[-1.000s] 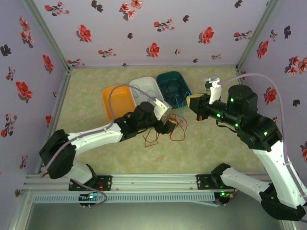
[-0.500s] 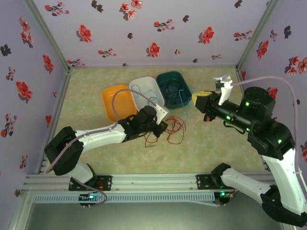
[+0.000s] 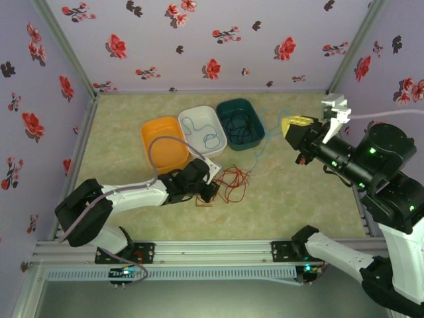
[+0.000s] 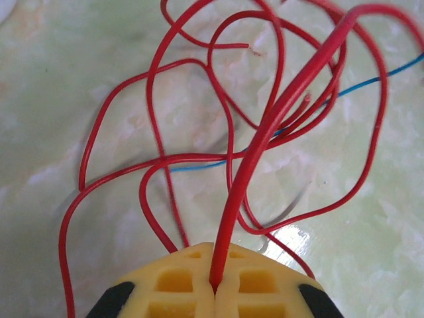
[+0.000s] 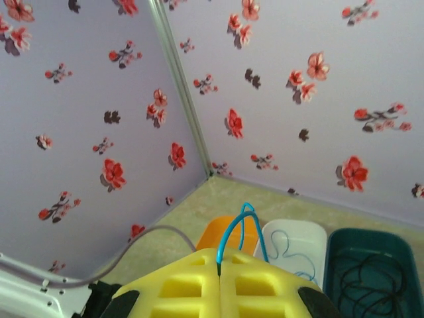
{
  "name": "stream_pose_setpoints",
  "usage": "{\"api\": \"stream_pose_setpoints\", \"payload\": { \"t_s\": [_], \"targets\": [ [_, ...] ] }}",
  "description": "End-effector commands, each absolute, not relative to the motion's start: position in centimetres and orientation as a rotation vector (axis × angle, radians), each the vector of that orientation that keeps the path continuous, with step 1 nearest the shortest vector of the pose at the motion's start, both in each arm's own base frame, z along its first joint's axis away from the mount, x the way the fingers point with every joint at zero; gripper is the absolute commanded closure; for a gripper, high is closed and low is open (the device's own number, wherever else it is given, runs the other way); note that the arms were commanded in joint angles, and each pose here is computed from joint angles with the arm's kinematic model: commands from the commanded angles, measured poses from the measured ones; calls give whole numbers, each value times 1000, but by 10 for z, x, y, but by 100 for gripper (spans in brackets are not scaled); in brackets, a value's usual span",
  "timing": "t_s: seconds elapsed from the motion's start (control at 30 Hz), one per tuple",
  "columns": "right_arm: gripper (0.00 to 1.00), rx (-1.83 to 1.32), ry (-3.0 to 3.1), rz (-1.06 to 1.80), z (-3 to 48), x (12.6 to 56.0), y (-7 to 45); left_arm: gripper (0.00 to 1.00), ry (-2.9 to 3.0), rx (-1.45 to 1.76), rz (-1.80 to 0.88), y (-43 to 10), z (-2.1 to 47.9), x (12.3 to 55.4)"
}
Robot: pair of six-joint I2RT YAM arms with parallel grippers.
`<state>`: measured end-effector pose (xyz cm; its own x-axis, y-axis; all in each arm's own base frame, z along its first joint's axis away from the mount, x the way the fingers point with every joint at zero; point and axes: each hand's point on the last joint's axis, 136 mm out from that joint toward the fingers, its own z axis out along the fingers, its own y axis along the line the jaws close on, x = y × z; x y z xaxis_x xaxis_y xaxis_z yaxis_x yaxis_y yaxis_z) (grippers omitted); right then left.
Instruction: Untangle the cables
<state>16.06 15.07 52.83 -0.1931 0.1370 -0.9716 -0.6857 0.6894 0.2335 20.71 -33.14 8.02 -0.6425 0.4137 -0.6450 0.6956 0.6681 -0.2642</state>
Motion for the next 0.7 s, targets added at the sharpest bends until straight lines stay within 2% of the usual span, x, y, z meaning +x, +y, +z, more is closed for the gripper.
{"api": "stream_pose_setpoints", "payload": {
  "t_s": [0.0, 0.23, 0.67],
  "targets": [
    [100, -410, 1523, 728, 556, 160, 136, 100, 2414, 842, -631, -320, 60, 200],
    [100, -273, 1498, 631, 575, 172, 113, 100, 2462, 822, -613, -312, 45, 195],
    [100, -213, 1506, 500, 605, 198, 106, 100, 2536, 805, -571, -294, 24, 184]
  ]
}}
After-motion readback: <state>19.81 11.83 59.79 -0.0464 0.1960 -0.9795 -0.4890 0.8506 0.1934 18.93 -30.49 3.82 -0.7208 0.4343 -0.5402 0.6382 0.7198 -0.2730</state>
